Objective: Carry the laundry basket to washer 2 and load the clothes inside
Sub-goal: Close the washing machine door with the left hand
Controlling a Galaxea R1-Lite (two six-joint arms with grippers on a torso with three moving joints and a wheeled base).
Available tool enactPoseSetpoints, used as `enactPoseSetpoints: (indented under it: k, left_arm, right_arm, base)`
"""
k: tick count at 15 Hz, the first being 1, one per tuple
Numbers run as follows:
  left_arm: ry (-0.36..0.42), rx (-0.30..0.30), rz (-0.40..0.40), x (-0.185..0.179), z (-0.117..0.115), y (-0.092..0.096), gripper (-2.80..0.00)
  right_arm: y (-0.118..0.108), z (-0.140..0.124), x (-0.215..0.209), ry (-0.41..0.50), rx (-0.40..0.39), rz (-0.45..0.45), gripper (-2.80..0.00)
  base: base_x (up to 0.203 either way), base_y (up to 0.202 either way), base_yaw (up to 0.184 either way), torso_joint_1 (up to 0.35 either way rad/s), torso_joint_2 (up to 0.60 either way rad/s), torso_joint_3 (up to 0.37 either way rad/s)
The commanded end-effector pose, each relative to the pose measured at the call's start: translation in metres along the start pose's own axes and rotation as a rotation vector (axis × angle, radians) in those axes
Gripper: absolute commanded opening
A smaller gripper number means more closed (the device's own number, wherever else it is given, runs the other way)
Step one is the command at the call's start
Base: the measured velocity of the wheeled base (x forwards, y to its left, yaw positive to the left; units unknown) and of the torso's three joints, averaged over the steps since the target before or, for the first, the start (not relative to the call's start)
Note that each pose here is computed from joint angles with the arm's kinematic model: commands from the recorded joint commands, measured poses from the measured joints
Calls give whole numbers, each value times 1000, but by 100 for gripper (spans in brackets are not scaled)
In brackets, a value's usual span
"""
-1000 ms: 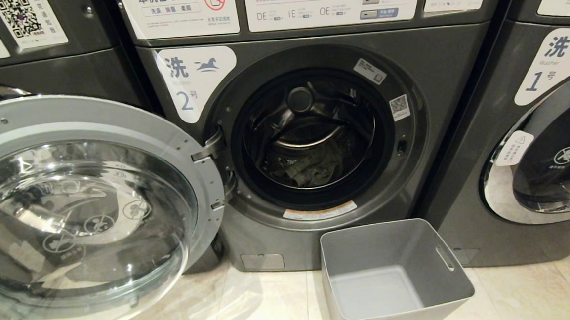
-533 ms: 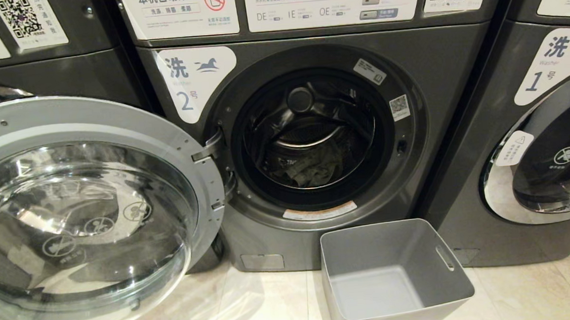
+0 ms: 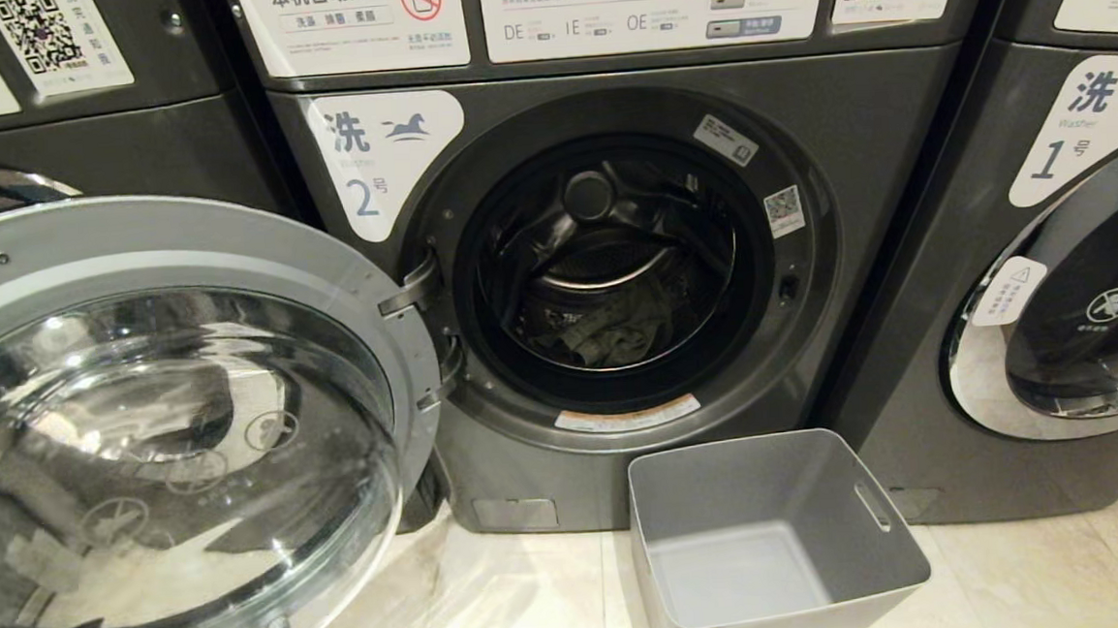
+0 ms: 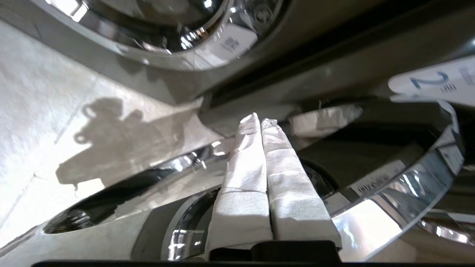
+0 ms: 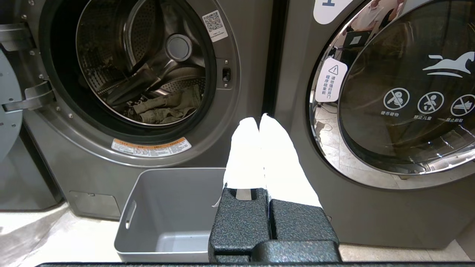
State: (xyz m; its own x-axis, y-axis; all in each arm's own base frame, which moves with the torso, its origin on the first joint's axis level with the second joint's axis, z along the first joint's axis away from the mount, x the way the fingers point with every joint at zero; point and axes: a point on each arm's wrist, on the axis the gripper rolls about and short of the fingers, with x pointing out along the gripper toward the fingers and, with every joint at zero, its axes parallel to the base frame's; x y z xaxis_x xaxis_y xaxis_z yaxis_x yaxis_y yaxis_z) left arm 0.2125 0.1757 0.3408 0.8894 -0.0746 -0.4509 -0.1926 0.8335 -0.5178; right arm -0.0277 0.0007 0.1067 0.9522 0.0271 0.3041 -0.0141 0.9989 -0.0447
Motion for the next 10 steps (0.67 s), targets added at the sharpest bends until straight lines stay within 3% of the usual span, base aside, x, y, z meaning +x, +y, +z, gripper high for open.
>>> enactPoseSetpoints:
  k: [1, 10]
  left_arm:
    - [14, -5, -10, -23, -12, -22, -280]
    - [84, -5, -52, -59, -68, -58, -280]
  right_arm:
    - [0, -11, 1, 39, 1, 2, -280]
    - [0, -11, 1, 39, 1, 2, -280]
  base:
    - [0, 0, 0, 0, 0, 0]
    - [0, 0, 0, 0, 0, 0]
